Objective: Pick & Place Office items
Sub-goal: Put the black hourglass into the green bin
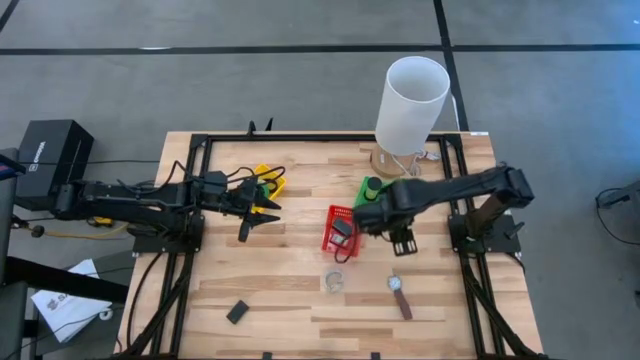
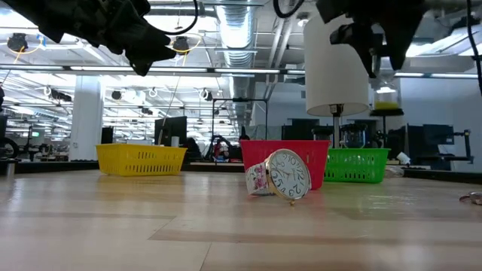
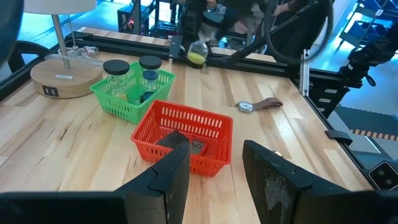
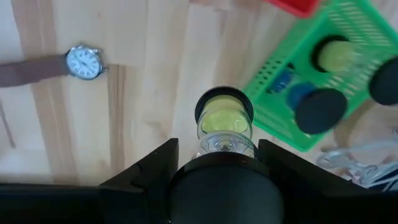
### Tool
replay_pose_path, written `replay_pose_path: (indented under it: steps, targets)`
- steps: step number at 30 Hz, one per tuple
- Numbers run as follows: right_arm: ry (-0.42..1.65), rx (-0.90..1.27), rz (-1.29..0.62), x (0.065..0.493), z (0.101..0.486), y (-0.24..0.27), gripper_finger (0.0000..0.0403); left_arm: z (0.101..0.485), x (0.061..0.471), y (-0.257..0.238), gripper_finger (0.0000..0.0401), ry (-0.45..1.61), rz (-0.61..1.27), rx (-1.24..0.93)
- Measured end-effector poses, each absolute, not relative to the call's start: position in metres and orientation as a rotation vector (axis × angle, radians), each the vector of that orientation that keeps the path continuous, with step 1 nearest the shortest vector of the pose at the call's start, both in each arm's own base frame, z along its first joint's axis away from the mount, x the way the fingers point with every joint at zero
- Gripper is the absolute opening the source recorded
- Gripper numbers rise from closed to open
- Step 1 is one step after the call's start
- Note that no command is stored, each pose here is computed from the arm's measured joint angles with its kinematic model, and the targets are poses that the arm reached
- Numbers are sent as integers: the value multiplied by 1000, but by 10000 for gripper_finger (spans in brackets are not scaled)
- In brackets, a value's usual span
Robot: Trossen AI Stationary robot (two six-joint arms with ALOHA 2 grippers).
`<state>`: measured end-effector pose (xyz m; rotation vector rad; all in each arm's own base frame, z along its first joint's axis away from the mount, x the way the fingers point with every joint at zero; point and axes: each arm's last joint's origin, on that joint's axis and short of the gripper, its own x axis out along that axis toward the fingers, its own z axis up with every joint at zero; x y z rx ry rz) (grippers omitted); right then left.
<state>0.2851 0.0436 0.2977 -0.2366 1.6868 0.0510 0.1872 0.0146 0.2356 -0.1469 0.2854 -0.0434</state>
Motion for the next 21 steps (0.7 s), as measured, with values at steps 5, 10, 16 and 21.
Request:
replay_pose_path:
  steps: [5,10,16,21]
  targets:
    - [1625,-174,-11,274,316,21,194,236,187,15,143,285,-43,-147]
    - [1572,-162,-102,262,330,-3,199,236,187,15,143,285,-43,-147]
    - [1560,-79,-217,245,336,-37,194,236,187,15,143,285,-43,-147]
    - [1571,-42,-253,237,329,-59,195,236,187,15,143,285,-43,-147]
